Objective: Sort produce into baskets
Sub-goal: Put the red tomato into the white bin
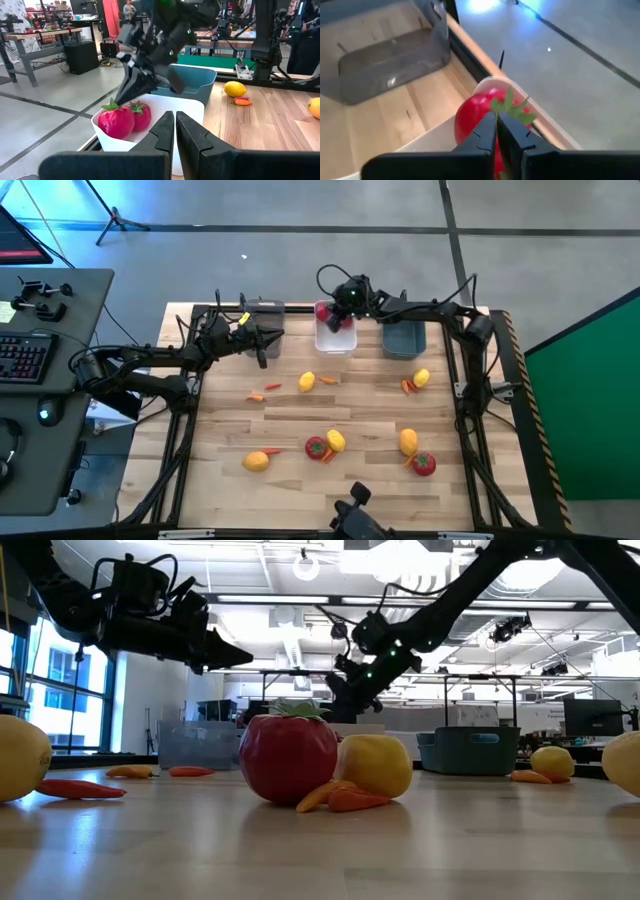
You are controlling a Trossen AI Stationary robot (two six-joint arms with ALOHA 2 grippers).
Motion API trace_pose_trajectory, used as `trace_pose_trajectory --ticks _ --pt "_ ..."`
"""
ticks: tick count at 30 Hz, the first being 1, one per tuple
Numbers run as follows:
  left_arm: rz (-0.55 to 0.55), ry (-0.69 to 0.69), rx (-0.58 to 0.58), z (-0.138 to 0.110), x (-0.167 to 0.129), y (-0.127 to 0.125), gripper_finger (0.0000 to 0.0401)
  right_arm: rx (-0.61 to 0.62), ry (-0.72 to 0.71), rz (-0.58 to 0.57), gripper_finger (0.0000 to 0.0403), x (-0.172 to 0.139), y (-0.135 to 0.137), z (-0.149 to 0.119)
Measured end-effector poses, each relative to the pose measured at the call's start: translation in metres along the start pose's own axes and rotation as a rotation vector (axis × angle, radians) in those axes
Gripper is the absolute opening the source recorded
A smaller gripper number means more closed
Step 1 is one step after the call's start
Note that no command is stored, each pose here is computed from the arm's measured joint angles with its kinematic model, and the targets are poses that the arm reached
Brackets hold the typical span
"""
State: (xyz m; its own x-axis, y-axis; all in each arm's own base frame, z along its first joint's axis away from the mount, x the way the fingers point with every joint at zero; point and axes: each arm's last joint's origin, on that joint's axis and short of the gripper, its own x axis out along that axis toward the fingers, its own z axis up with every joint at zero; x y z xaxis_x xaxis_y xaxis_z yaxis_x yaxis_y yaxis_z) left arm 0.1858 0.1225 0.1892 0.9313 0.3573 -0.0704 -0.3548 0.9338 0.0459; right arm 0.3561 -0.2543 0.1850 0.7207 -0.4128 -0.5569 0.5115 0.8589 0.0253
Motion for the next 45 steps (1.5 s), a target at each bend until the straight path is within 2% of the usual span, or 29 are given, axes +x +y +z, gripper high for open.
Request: trace_pose_trajectory --ticks 3,8,16,20,25,35,39,43,45 --pt "0.000 0.000 0.000 0.000 0.000 0.000 0.0005 0.009 0.025 0.004 0.0021 0.004 0.000 -0.005" --pt "0.000 0.000 0.000 0.000 0.000 0.000 0.0005 0.000 0.061 0.011 0.0003 0.005 0.000 -0.010" --pt "0.000 0.000 0.000 0.000 0.000 0.000 0.0005 -0.045 0.031 -0.011 0.0001 -0.015 0.002 0.007" --pt "0.000 -0.001 0.001 0.000 0.000 0.000 0.0005 -0.081 0.065 -0.025 0.0000 -0.033 0.013 0.014" --pt "0.000 0.000 0.000 0.000 0.000 0.000 0.0005 -0.157 0.099 -0.010 0.0000 -0.058 0.040 0.015" --pt "0.000 0.000 0.000 0.000 0.000 0.000 0.0005 -0.085 0.060 0.089 0.0000 -0.102 0.090 -0.042" --pt "-0.006 -0.001 0.007 0.000 0.000 0.000 0.0005 -0.039 0.057 0.053 0.0000 -0.136 0.114 -0.059" --pt "-0.006 -0.001 0.036 0.000 0.000 0.000 0.0005 -0.001 0.126 0.039 0.0000 -0.172 0.136 -0.072" --pt "-0.006 -0.001 0.038 0.000 0.000 0.000 0.0005 0.023 0.184 0.068 0.0000 -0.190 0.147 -0.079"
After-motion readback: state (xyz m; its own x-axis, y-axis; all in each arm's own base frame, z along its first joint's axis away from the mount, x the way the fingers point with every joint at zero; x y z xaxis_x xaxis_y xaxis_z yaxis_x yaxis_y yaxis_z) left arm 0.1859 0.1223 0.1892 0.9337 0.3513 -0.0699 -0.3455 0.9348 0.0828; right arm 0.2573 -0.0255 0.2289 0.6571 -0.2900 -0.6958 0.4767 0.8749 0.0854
